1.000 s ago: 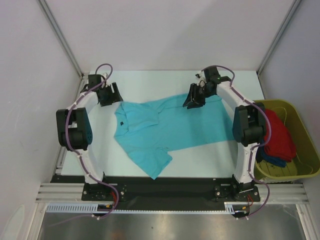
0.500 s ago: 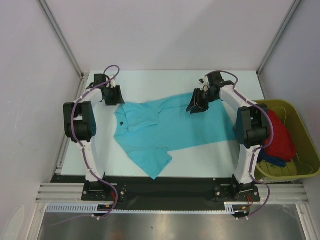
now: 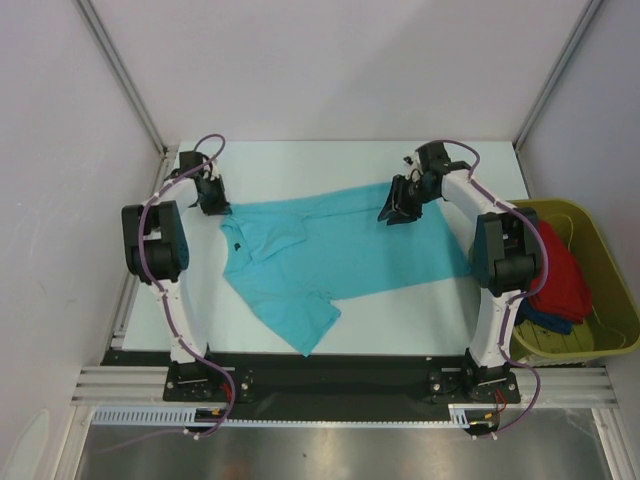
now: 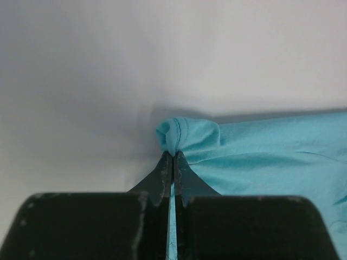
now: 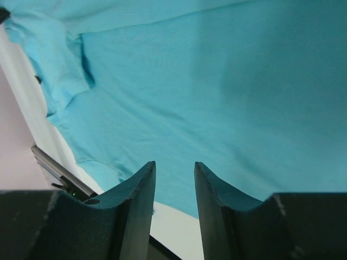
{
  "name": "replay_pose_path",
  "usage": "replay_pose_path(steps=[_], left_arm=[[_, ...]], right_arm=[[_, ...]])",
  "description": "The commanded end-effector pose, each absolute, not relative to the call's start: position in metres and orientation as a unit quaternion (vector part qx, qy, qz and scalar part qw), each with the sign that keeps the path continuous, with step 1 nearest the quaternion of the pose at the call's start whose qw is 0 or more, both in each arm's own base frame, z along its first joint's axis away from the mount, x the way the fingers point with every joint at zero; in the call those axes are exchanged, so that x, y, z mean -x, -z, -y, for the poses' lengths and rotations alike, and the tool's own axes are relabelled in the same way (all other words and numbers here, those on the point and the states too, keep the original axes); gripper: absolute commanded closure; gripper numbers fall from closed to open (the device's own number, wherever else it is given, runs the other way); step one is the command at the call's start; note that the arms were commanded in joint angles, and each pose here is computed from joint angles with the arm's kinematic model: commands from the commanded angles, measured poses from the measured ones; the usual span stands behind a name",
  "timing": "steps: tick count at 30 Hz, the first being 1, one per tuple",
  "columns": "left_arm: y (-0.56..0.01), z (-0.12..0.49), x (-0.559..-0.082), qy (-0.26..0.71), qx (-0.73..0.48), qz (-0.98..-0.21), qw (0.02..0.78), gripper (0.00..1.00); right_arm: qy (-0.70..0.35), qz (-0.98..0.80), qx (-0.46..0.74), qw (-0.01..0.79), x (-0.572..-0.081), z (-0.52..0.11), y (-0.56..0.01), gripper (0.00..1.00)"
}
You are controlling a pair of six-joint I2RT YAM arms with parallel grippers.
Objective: Fold and stack the t-shirts
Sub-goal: Fold the tshirt
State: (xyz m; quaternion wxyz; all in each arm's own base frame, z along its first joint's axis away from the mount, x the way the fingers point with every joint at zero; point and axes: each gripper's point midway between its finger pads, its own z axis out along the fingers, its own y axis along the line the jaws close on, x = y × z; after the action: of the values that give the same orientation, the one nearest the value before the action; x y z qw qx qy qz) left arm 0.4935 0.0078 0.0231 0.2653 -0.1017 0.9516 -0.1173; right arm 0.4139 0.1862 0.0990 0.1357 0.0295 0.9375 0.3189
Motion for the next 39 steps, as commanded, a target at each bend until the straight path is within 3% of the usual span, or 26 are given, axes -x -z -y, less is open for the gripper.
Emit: replay_pose_path(steps=[1,12,15,16,18,19,22,29,31,39], left_arm=[[-0.041,-0.045,-0.5,0.068,0.141,-0.944,0.291,1.0],[-0.073,-0.078,-0.528,0.044,0.161,-0.93,0.327,1.0],[-0.09,-0.083,-0.534,0.032,0.163,-0.927,0.337,0.84],[-0.098,-0.086,-0.534,0.029,0.17,-0.923,0.342,0.66],[-0.105,-0.086,-0.529,0.025,0.179,-0.923,0.34,0.45],[-0.117,-0.091,-0.525,0.012,0.192,-0.918,0.347,0.25],[-0.124,-0.093,-0.506,-0.008,0.206,-0.919,0.336,0.05],[-0.132,-0.055,-0.44,0.019,0.202,-0.918,0.341,0.17],[-0.146,-0.033,-0.424,0.072,0.199,-0.909,0.36,0.2],[-0.092,0.018,-0.365,0.186,0.226,-0.91,0.294,0.3]], right_arm=[[-0.291,-0.944,-0.036,0.153,-0.418,-0.174,-0.104,0.59],[-0.244,-0.955,-0.049,0.16,-0.436,-0.161,-0.103,0.59],[-0.201,-0.965,-0.054,0.161,-0.437,-0.146,-0.099,0.59],[-0.184,-0.968,-0.056,0.159,-0.435,-0.14,-0.096,0.59],[-0.171,-0.971,-0.051,0.161,-0.434,-0.134,-0.096,0.58],[-0.161,-0.973,-0.051,0.16,-0.433,-0.13,-0.094,0.58],[-0.155,-0.973,-0.051,0.167,-0.433,-0.124,-0.097,0.57],[-0.159,-0.967,-0.068,0.186,-0.447,-0.111,-0.099,0.57],[-0.166,-0.964,-0.073,0.192,-0.455,-0.109,-0.102,0.57],[-0.214,-0.953,-0.096,0.193,-0.478,-0.121,-0.098,0.57]])
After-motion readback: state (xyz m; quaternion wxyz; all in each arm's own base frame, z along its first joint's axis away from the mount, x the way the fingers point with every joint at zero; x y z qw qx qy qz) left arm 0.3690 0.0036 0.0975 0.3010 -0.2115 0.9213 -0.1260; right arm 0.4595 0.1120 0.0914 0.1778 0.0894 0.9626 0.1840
